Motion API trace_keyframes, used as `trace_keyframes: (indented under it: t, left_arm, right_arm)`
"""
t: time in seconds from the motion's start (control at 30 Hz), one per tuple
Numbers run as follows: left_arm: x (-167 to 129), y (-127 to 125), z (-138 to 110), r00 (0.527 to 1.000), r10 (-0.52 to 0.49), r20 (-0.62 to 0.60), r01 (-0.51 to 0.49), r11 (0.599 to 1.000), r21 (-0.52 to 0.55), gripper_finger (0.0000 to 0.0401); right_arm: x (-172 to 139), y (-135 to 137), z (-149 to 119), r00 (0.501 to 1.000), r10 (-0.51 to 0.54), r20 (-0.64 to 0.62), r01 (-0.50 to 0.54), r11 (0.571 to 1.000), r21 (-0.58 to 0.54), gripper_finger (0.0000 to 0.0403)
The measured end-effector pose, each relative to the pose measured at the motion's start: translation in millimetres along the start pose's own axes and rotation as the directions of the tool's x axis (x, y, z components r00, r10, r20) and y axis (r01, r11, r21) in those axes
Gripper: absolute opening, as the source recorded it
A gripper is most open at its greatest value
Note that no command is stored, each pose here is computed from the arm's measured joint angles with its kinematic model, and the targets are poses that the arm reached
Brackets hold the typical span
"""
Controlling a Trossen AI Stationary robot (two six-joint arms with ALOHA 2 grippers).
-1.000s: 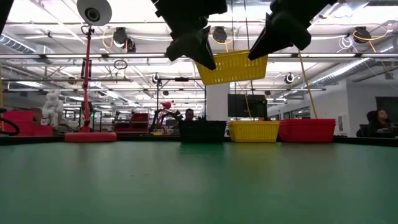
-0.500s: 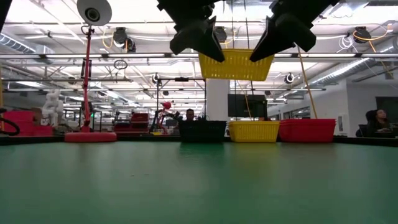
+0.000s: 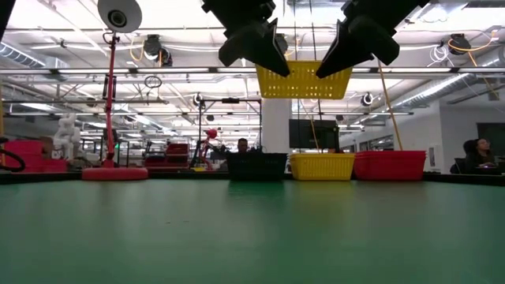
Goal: Stack baskets by color
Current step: Stack the bottom yellow bin on the top yellow bins
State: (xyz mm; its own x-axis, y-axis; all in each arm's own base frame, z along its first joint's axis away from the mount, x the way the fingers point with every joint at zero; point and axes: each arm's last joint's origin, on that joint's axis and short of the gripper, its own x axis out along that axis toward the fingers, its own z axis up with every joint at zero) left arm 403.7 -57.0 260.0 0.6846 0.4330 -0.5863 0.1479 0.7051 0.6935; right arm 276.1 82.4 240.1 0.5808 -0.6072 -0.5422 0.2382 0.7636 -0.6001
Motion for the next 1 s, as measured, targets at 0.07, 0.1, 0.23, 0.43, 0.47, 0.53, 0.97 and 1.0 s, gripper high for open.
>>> trace_keyframes:
  t: [0.07, 0.1, 0.23, 0.43, 0.47, 0.53, 0.97, 1.0]
  left_arm:
    - [0, 0, 0, 1.000, 0.000, 0.001, 0.000, 1.000, 0.000, 0.0015]
    - [0, 0, 0, 1.000, 0.000, 0.001, 0.000, 1.000, 0.001, 0.0019]
    - [0, 0, 0, 1.000, 0.001, 0.001, -0.001, 1.000, 0.004, 0.0016]
    - [-2, -2, 3, 1.000, 0.010, 0.014, -0.010, 1.000, 0.007, 0.0035]
    - [-3, -2, 5, 1.000, 0.016, 0.023, -0.016, 1.000, 0.008, 0.0053]
    - [-5, -4, 8, 0.999, 0.035, 0.034, -0.035, 0.999, -0.007, 0.0097]
    - [-70, 24, -4, 0.999, 0.024, 0.024, -0.016, 0.961, -0.275, 0.0215]
    - [-77, 27, -9, 1.000, 0.012, 0.003, -0.011, 0.954, -0.298, 0.0210]
  right_arm:
    - [0, 0, 0, 1.000, 0.000, -0.001, 0.000, 1.000, -0.001, 0.0026]
    - [0, 0, 0, 1.000, 0.000, -0.001, 0.000, 1.000, -0.001, 0.0021]
    - [0, 0, 0, 1.000, 0.001, -0.002, -0.001, 1.000, -0.006, 0.0006]
    - [0, 0, 0, 1.000, 0.002, -0.004, -0.002, 1.000, -0.008, 0.0004]
    - [0, 0, -1, 1.000, 0.002, -0.006, -0.002, 1.000, -0.011, 0.0004]
    - [0, 0, -2, 1.000, 0.006, -0.015, -0.006, 1.000, -0.021, 0.0004]
    - [0, 1, -10, 0.994, 0.068, -0.084, -0.076, 0.993, -0.089, 0.0001]
    - [0, 1, -10, 0.994, 0.068, -0.084, -0.076, 0.993, -0.090, 0.0001]
